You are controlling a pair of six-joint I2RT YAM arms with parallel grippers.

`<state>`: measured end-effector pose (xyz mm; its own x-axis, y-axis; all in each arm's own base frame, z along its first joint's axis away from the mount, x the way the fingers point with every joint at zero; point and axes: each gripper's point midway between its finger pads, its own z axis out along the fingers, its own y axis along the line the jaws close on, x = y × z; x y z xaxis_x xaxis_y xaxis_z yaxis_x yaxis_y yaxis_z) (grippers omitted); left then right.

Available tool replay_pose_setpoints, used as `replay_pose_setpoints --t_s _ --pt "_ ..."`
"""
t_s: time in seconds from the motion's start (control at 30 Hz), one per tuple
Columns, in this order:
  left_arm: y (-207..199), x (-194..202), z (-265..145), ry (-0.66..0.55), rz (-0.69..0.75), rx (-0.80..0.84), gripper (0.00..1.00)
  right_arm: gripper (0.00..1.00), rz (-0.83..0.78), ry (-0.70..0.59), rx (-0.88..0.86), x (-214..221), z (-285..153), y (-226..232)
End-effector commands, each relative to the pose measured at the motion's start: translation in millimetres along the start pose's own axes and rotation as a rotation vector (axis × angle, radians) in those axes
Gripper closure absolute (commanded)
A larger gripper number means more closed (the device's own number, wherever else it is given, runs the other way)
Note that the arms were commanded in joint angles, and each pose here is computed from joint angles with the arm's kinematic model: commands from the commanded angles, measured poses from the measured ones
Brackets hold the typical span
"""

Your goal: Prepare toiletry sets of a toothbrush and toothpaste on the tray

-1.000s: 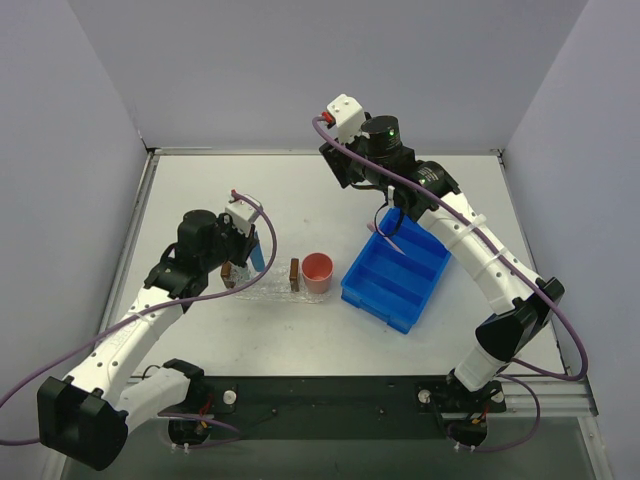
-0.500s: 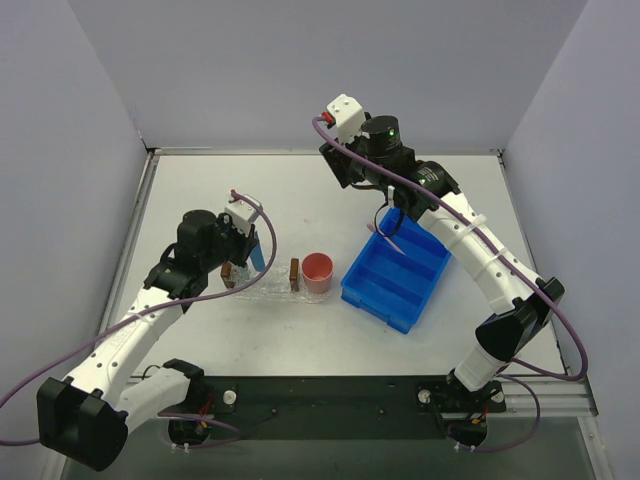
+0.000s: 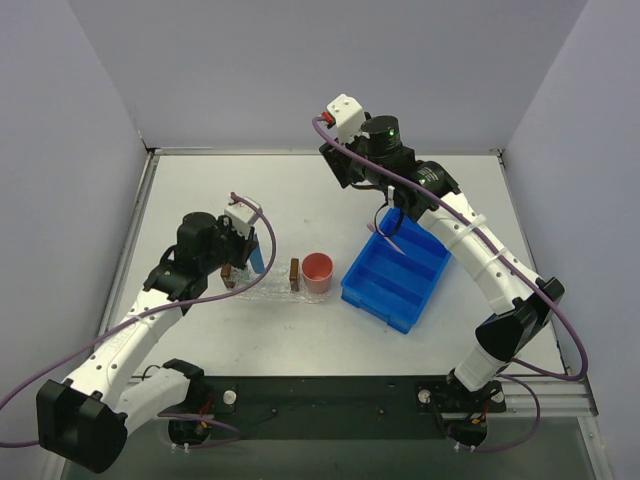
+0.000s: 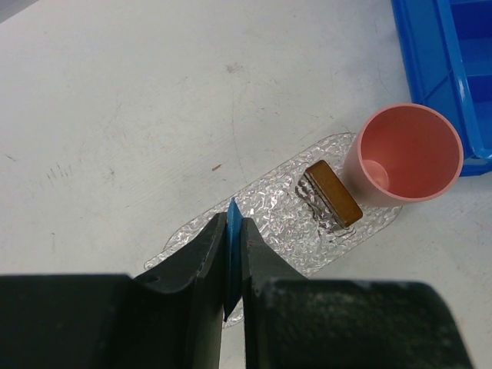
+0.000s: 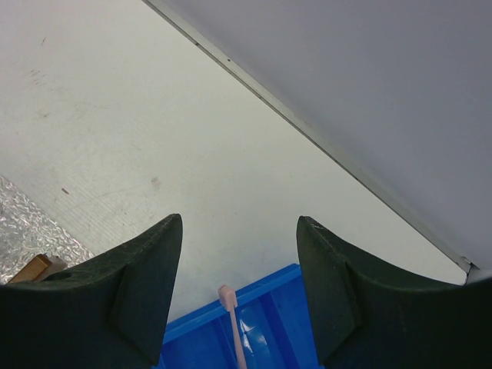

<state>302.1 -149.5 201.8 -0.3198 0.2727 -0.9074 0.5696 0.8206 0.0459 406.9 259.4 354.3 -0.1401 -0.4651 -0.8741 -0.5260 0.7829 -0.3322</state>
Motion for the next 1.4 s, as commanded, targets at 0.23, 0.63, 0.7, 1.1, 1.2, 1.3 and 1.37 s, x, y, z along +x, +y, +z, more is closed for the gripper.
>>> replay_pose_setpoints --t_s 0.23,0.63,0.7,1.1,1.2,1.3,1.37 --pt "-2 -17 0 -0.069 0.014 0.011 1.00 0.44 0.002 -0.015 0.012 -3 8 0" --pt "-2 -10 6 -0.062 0.012 0.016 1.00 0.44 0.002 -0.014 0.018 -3 8 -2" --pt "-3 -9 6 -0.060 0.012 0.016 1.00 0.44 0.000 -0.015 0.017 -3 8 -1" --pt "-4 -2 9 -0.058 0.010 0.022 1.00 0.44 -0.004 -0.013 0.020 -4 8 -1" --pt "-5 1 11 -0.057 0.007 0.024 1.00 0.44 -0.010 -0.014 0.017 -4 8 1" --pt "-5 1 13 -0.063 0.006 0.026 1.00 0.44 -0.010 -0.011 0.020 -4 9 1" --pt "-5 3 15 -0.063 -0.005 0.025 1.00 0.44 -0.012 -0.011 0.021 -3 8 1"
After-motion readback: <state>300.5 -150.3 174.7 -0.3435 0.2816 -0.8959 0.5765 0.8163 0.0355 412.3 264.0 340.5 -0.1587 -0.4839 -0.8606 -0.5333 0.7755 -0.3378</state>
